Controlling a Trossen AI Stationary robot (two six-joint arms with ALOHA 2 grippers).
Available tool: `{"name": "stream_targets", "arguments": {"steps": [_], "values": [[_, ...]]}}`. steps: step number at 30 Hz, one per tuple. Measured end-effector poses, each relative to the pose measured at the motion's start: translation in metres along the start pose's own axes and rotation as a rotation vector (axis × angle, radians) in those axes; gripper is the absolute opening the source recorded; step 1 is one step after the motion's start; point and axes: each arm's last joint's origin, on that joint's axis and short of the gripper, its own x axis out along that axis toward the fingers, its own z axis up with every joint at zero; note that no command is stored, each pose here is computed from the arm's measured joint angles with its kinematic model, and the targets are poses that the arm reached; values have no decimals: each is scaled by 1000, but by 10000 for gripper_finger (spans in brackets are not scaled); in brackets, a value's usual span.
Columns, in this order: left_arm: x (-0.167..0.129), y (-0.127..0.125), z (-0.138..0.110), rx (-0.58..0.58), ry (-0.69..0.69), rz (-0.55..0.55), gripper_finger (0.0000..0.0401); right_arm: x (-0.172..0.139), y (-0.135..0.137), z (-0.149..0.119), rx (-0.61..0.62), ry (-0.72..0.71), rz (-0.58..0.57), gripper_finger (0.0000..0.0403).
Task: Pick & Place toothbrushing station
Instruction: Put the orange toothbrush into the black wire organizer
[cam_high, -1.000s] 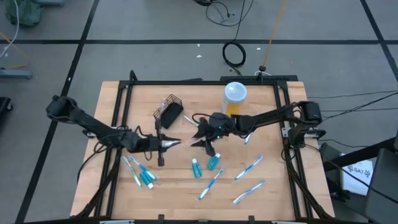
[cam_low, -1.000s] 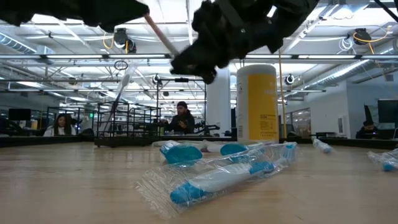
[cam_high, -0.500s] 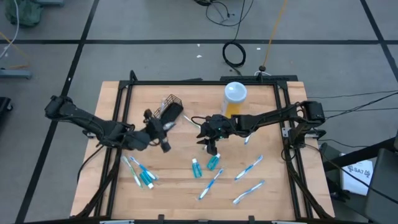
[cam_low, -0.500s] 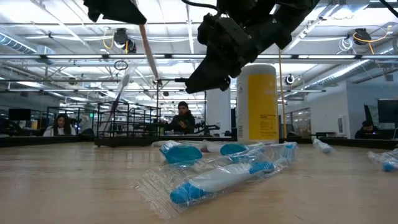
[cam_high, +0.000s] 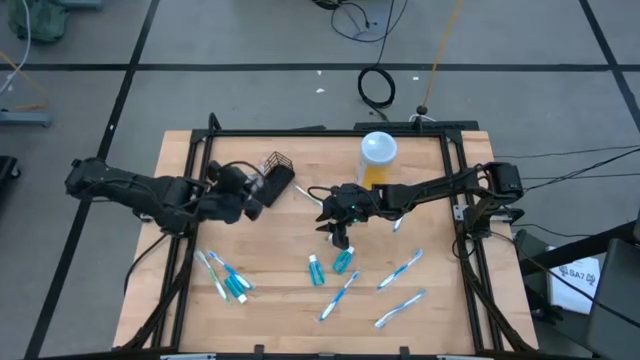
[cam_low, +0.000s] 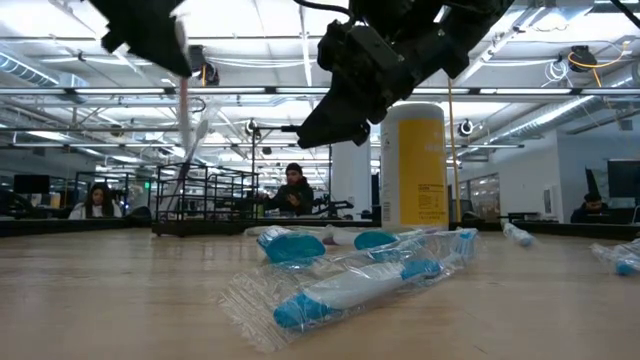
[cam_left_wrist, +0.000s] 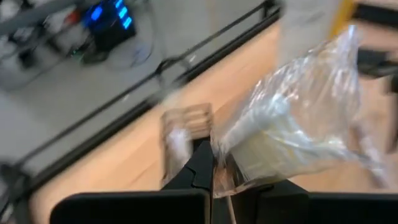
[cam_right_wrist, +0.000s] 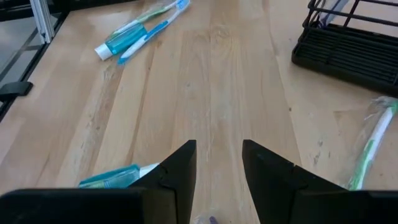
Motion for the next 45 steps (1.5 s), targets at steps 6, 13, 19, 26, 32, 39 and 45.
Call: {"name": "stream_targets", "arguments": {"steps": [6, 13, 19, 26, 32, 39, 45], "values": [[14, 0, -11, -22, 48, 52, 24, 0, 0, 0, -1, -3, 0, 125], [21, 3, -12, -61, 53, 72, 21, 0, 0, 0, -1, -4, 0, 125], [21, 8, -9, -71, 27, 99, 24, 0, 0, 0, -1, -4, 0, 125], [26, 11, -9, -98, 133, 23, 29, 0, 0, 0, -1, -4, 1, 125], [42, 13, -9, -115, 185, 80, 35, 0, 1, 1, -2, -11, 2, 125], [54, 27, -4, -206, 239, 114, 36, 0, 2, 1, -4, -10, 5, 125], [59, 29, -6, -277, 237, 126, 37, 0, 2, 1, -4, -11, 5, 125]]}}
